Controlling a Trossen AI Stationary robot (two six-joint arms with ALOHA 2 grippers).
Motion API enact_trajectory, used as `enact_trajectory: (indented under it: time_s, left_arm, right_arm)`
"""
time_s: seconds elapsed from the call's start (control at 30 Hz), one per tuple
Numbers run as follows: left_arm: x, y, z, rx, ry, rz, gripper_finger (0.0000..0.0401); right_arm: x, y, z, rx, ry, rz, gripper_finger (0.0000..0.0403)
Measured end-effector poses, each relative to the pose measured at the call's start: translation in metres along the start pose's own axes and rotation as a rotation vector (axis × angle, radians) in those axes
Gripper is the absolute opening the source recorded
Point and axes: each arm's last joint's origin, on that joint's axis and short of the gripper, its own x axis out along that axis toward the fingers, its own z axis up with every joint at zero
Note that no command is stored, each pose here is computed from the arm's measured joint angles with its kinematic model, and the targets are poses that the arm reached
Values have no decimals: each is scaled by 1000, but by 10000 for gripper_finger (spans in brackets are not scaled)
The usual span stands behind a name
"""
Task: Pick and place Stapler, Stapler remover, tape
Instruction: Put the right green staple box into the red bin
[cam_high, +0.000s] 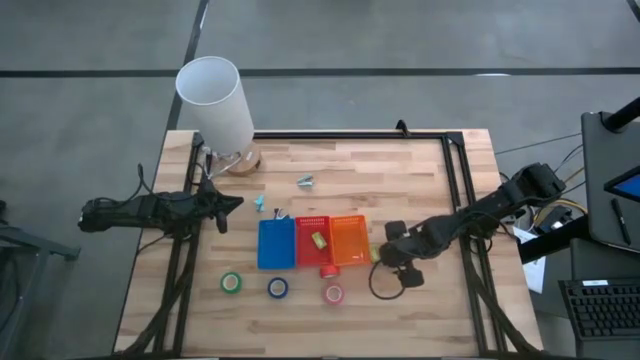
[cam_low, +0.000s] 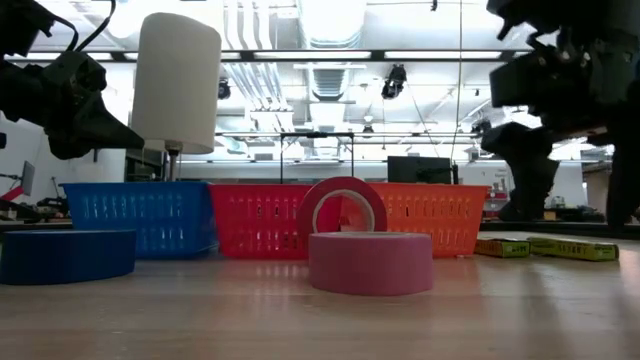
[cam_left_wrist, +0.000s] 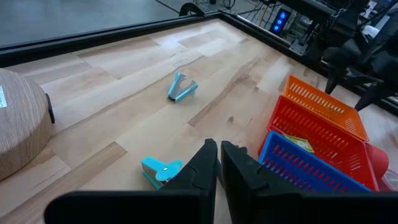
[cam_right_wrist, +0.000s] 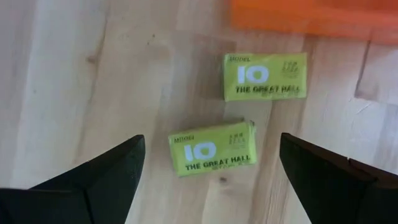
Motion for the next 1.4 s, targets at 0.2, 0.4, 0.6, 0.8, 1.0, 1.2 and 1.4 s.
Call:
enact_trajectory:
  time_s: [0.2, 0.4, 0.6, 0.8, 1.0, 1.2, 1.4]
  left_arm:
    - [0, 0, 0, 0, 0, 0, 26]
    - [0, 0, 0, 0, 0, 0, 26]
    - [0, 0, 0, 0, 0, 0, 26]
    - [0, 0, 0, 0, 0, 1, 26]
    - [0, 0, 0, 0, 0, 1, 26]
    - [0, 0, 0, 0, 0, 0, 26]
    - [0, 0, 0, 0, 0, 1, 26]
  right_arm:
    - [11, -1, -12, 34, 7, 20, 364]
    - [15, -1, -13, 32, -26, 27, 364]
    - [19, -2, -16, 25, -38, 25, 364]
    - [21, -3, -20, 18, -37, -6, 344]
    - [21, -3, -16, 22, -82, -8, 292]
    - [21, -3, -16, 22, -83, 2, 254]
    - [21, -3, -16, 45, -83, 4, 236]
